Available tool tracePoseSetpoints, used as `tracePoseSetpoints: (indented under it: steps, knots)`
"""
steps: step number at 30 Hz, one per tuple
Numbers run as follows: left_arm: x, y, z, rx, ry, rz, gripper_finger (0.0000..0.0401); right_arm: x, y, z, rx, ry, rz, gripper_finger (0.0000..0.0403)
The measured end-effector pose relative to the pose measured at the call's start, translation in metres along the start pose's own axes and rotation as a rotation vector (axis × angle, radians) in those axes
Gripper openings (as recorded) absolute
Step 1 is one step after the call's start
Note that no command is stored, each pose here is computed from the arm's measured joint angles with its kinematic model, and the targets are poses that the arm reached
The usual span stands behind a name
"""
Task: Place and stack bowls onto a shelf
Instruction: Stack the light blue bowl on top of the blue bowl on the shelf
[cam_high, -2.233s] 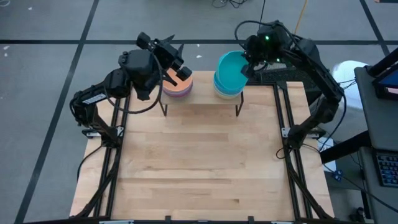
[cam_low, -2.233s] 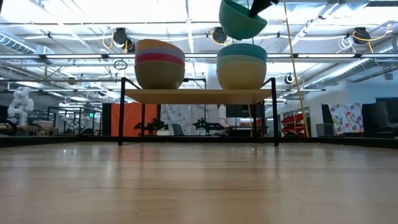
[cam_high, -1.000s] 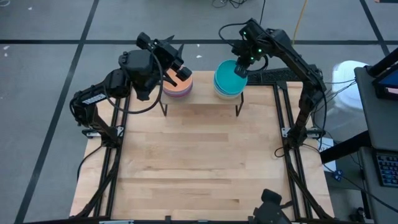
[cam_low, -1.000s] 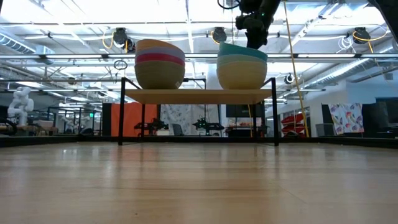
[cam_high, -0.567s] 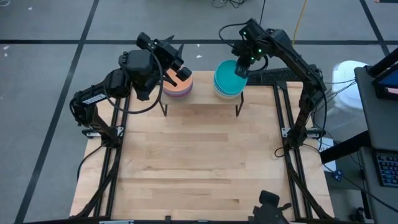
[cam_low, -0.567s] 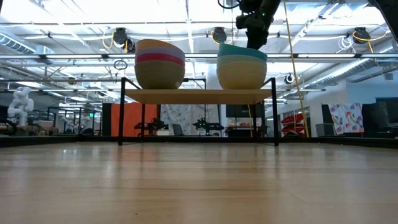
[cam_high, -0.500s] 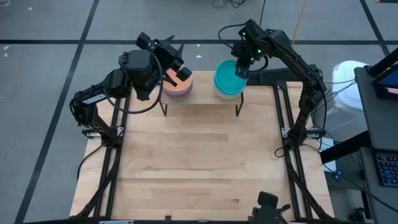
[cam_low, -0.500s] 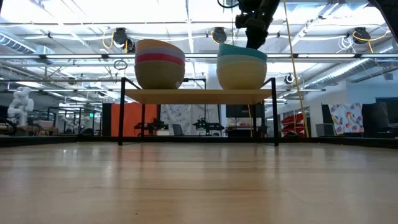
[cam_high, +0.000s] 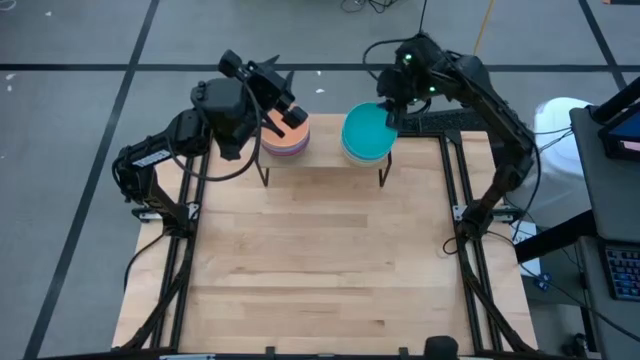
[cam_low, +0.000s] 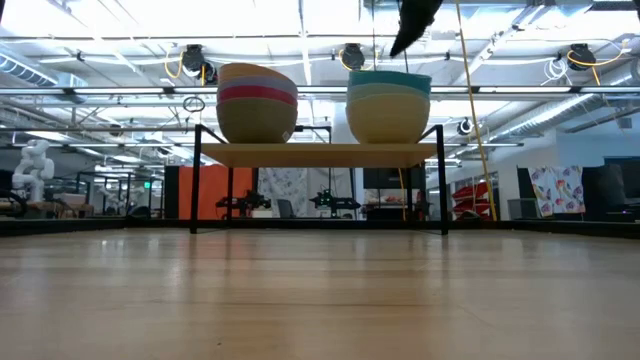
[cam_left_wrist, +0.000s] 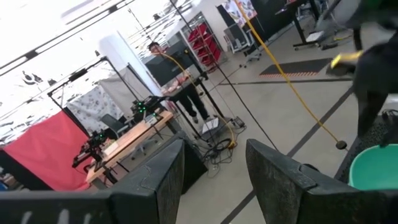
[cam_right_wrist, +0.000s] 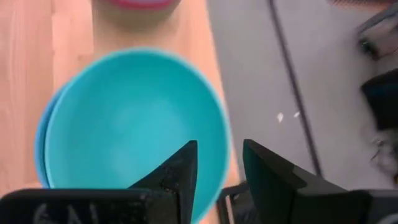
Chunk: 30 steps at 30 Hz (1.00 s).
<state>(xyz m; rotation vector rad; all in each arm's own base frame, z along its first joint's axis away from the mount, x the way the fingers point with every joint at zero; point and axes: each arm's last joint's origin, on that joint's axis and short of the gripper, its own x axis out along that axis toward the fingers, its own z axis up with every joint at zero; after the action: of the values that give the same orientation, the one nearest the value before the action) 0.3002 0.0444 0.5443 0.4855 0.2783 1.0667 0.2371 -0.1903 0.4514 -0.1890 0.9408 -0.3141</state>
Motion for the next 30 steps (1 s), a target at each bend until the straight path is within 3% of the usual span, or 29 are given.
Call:
tracePoseSetpoints:
  steps: [7, 14, 30]
  knots:
    - [0.003, 0.002, -0.001, 0.003, 0.007, 0.009, 0.0177, -0.025, 0.000, 0.007, -0.018, -0.147, -0.088, 0.0108]
    - [0.005, 0.003, -0.002, 0.003, 0.012, 0.016, 0.0177, -0.017, -0.001, 0.007, -0.016, -0.144, -0.086, 0.0008]
    - [0.011, 0.005, -0.013, 0.050, 0.103, 0.067, 0.0177, 0.041, 0.000, -0.002, -0.043, -0.132, -0.080, 0.0000]
